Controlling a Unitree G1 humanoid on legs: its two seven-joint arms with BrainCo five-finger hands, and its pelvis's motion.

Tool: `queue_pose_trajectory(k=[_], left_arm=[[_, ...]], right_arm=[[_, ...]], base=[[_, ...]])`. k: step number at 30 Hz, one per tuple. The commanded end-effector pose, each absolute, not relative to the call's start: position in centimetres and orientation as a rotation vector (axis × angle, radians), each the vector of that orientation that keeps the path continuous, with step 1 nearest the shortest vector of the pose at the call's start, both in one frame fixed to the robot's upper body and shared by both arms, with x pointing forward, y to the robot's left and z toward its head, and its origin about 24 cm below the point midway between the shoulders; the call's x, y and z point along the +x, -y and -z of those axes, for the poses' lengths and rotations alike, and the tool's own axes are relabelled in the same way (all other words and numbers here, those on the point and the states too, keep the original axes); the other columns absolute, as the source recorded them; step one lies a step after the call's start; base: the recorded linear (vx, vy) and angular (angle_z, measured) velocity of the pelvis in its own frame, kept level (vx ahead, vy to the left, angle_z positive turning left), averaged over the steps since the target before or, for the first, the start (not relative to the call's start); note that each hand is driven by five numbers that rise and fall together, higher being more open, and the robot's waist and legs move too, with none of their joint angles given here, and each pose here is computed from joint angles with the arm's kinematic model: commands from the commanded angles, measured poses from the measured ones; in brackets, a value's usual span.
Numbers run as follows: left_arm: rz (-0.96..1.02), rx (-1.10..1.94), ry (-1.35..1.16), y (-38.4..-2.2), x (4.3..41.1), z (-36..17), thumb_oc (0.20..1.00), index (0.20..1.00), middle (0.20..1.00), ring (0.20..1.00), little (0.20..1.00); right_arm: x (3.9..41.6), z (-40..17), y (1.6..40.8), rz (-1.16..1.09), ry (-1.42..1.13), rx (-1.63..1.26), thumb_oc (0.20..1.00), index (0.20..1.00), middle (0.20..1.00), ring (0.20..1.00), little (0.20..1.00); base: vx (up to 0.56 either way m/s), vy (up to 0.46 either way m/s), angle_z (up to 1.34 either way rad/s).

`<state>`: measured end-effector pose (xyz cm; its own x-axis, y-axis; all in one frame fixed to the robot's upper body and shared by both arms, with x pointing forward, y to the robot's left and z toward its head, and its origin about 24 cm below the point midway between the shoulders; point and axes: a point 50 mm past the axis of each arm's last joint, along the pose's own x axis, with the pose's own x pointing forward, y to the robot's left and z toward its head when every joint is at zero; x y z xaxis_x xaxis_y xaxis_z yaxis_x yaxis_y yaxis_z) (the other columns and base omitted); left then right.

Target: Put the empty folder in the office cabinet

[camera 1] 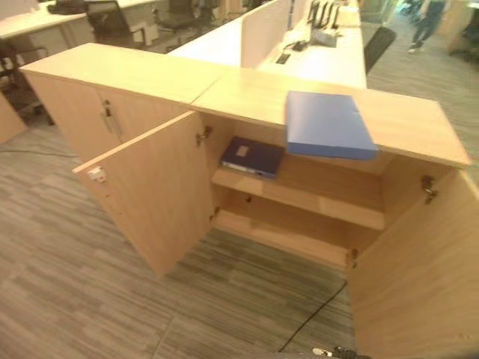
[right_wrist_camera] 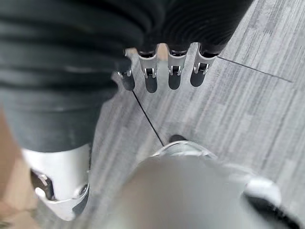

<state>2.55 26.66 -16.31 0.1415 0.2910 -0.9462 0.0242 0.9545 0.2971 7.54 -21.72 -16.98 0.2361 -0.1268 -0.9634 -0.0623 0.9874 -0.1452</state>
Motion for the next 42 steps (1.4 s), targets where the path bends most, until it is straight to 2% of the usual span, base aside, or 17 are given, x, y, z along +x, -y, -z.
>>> queue_pose_trajectory(k=[1,13,26,37,41,42], left_arm=[[-0.143,0.228,-1.32,-23.9,5.9,16.7,1.0,1.0,1.0,1.0,1.0],[-0.077,0.188,-1.251,-22.0,7.7,16.8,1.0,1.0,1.0,1.0,1.0],[-0.032,0.148,-1.3,-21.4,6.4,17.1,1.0,1.0,1.0,1.0,1.0],[-0.107,0.042,-1.17,-21.7,9.4,16.4,1.0,1.0,1.0,1.0,1.0],[-0.148,-0.014,-1.11,-21.6,10.6,16.0,1.0,1.0,1.0,1.0,1.0],[-0.163,-0.041,-1.046,-21.5,11.8,15.5,1.0,1.0,1.0,1.0,1.0]], right_arm=[[9.9,16.1,23.8,0.056,-1.294,-0.286,1.0,1.0,1.0,1.0,1.0],[9.9,15.9,24.7,0.076,-1.282,-0.33,1.0,1.0,1.0,1.0,1.0],[7.4,16.4,24.5,0.013,-1.37,-0.341,1.0,1.0,1.0,1.0,1.0],[11.7,15.8,22.5,-0.068,-1.208,-0.375,1.0,1.0,1.0,1.0,1.0],[11.5,15.8,22.7,-0.041,-1.213,-0.36,1.0,1.0,1.0,1.0,1.0],[11.0,16.0,22.7,-0.016,-1.226,-0.332,1.0,1.0,1.0,1.0,1.0]], base=[[0.04,-0.069,-0.76],[0.11,0.146,-0.48],[0.2,0.266,-0.31],[0.1,0.165,-0.06],[0.07,-0.109,0.21],[0.05,-0.132,0.3]])
